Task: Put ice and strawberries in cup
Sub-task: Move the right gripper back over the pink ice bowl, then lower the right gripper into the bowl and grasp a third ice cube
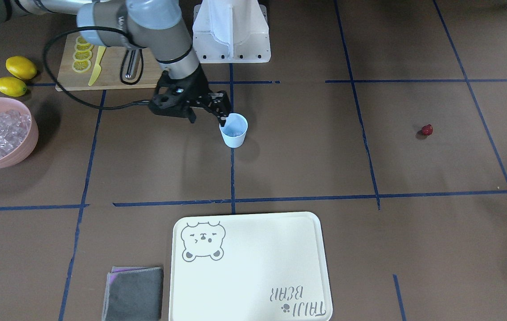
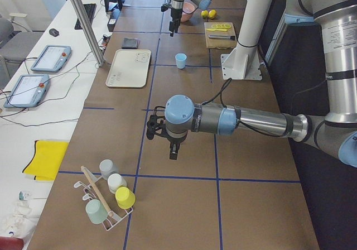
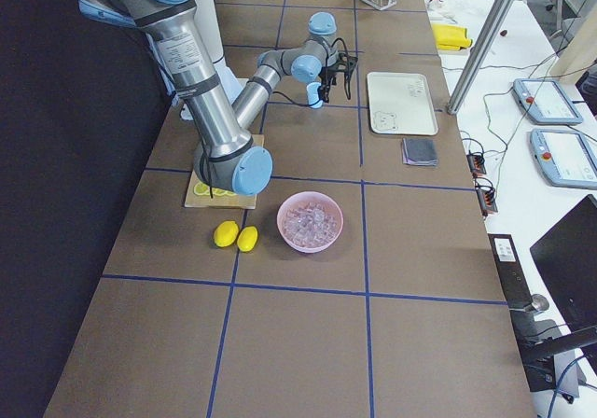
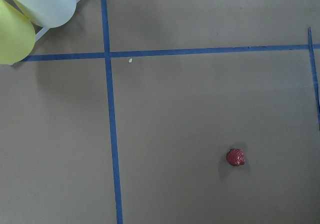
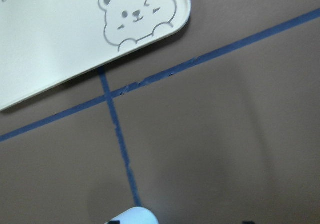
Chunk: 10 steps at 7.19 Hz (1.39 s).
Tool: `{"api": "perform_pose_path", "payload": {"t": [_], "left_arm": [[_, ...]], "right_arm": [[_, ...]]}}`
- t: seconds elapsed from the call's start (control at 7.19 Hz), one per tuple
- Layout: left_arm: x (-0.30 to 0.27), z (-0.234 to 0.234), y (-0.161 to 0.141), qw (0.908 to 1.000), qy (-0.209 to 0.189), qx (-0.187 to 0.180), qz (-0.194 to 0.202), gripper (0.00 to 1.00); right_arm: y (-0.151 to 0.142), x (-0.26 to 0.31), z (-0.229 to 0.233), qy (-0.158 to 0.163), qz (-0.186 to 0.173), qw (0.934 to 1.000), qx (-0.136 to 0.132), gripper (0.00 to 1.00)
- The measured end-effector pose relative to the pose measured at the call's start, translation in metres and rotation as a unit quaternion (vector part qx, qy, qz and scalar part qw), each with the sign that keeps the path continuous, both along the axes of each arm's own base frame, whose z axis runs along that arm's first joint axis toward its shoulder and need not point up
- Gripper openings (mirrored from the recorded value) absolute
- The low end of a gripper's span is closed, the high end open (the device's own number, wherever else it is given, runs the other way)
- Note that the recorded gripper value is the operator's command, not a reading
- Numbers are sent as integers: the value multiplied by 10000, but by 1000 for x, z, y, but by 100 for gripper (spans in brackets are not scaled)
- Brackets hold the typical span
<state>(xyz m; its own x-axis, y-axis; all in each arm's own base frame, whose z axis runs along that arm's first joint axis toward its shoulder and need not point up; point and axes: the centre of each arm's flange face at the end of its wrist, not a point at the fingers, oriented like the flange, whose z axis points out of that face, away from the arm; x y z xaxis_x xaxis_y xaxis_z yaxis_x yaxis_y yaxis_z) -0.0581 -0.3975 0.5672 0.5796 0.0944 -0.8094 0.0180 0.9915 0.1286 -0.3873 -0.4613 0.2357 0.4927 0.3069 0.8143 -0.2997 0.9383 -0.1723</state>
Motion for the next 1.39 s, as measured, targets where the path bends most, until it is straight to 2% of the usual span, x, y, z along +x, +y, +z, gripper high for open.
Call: {"api": "perform_pose_path", "payload": {"t": [0.14, 0.28, 0.56, 0.7, 0.97, 1.11, 1.39], "left_arm": [[0, -2, 2, 10000, 0, 12, -3, 100], [0, -4, 2, 10000, 5, 5, -19, 100], [0, -6, 3, 10000, 11, -29, -60, 100], [0, -6, 3, 10000, 9, -33, -66, 100], [0, -6, 3, 10000, 9, -36, -70, 100], [0, -6, 3, 10000, 11, -36, -69, 100], [1, -6, 3, 10000, 11, -43, -73, 100]], "right_arm": [[-11, 47, 37, 201, -77, 9996, 155, 85], [-19, 90, 79, 515, -237, 9975, 418, 85], [-21, 158, 160, 1184, -778, 9851, 979, 86], [-15, 180, 192, 1426, -1042, 9778, 1128, 86], [1, 203, 240, 1738, -1525, 9647, 1257, 87], [10, 211, 257, 1810, -1663, 9610, 1265, 86], [23, 219, 285, 1809, -1741, 9590, 1311, 82]]}}
